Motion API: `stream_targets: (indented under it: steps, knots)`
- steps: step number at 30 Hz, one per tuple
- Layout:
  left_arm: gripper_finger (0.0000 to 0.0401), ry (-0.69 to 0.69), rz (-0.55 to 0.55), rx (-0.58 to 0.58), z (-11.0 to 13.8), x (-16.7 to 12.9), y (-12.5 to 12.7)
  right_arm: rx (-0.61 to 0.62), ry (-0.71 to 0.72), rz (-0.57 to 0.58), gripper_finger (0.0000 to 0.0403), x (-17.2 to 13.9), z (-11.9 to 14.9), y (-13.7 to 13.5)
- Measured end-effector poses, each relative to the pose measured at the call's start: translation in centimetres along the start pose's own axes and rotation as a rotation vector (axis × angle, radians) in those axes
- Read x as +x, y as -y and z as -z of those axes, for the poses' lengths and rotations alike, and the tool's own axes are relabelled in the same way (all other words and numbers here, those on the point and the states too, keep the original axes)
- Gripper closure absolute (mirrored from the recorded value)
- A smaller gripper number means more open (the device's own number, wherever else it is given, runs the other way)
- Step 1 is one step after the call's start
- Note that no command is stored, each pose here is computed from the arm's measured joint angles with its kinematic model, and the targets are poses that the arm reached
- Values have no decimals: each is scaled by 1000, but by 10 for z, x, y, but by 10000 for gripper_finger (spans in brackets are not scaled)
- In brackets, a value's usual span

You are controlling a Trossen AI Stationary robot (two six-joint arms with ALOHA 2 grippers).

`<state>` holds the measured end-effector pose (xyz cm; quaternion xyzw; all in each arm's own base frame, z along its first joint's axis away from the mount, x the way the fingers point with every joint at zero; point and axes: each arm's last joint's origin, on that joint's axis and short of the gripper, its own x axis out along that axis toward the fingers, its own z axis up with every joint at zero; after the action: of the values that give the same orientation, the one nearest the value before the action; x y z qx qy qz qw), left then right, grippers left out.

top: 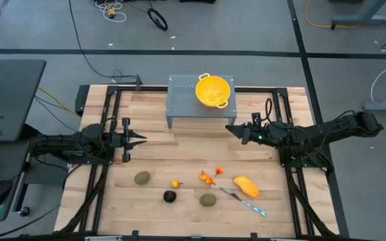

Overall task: Pick & Place Fruit
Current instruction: Put the peach into the yellow strainer bowl on the shelf

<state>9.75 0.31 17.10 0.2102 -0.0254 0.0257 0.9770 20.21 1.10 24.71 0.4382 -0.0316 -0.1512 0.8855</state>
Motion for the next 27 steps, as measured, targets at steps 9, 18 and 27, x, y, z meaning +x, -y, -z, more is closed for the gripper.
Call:
stream_targets:
  steps: [9,18,27]
  knots:
    - [337,0,1,0,0,0,0,-104,-78,-175,399,-1,-1,-10]
    - [337,0,0,0,0,0,0,-140,-105,-330,399,0,-15,-35]
    - [337,0,0,0,0,0,0,-254,-90,-421,399,-2,-40,-72]
